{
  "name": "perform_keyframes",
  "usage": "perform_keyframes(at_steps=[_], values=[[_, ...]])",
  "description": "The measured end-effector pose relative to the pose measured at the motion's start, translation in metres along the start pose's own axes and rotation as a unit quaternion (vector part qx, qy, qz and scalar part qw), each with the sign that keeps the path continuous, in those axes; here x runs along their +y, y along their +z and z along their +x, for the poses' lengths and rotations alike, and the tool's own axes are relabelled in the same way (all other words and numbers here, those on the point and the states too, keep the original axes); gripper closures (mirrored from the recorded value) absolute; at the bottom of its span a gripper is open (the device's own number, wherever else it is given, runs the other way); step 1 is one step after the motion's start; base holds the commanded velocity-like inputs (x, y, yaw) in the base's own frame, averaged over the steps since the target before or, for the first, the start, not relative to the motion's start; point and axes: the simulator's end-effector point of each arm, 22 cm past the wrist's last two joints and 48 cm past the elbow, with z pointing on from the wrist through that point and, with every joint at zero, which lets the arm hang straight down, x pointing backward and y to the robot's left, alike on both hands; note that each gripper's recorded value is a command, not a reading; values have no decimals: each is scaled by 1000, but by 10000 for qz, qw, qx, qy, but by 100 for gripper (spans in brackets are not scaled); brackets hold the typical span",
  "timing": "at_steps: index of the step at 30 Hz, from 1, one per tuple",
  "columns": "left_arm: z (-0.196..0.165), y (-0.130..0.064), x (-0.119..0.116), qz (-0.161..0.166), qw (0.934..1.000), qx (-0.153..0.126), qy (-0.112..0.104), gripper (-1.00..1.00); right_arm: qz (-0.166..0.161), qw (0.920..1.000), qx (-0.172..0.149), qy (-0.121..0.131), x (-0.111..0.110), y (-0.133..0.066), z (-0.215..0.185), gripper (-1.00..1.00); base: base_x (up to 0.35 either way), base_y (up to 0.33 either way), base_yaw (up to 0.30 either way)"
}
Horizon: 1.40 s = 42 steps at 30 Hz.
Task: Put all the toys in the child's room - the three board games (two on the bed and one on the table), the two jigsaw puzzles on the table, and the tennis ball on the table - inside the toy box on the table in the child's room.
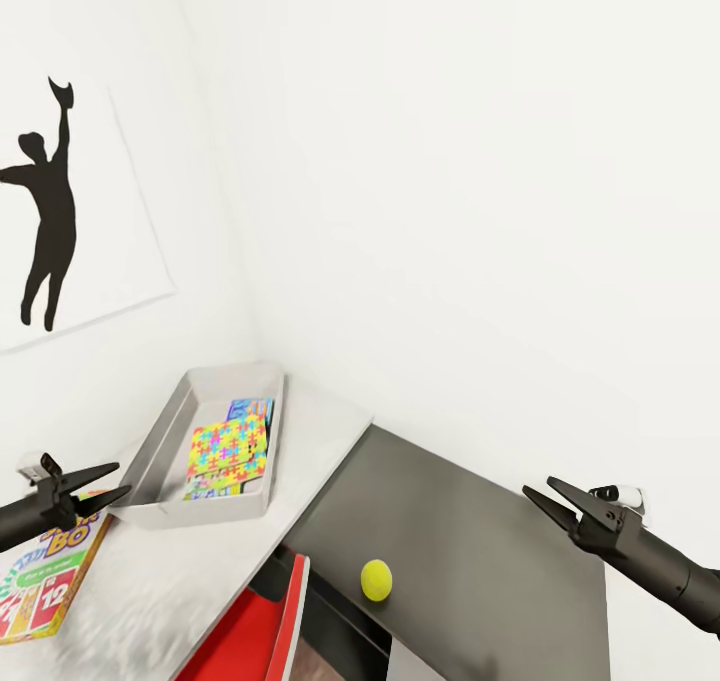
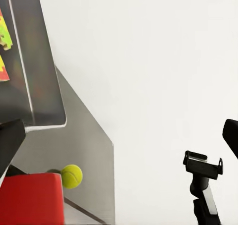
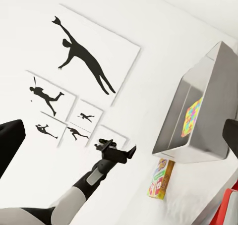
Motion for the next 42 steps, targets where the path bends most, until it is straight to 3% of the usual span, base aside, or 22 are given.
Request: perform_keyframes(at_steps=[5, 14, 42], values=[[9, -7, 4, -50, 10000, 6, 32, -100, -21, 10000, 1, -30, 3, 0, 0, -100, 0, 0, 0], [5, -18, -3, 93, 9997, -239, 59, -100, -61, 9999, -6, -85, 9, 1, -1, -100, 0, 0, 0], [5, -20, -23, 260, 9989, -301, 261, -100, -162, 9993, -74, -339, 25, 0, -5, -100, 0, 0, 0]])
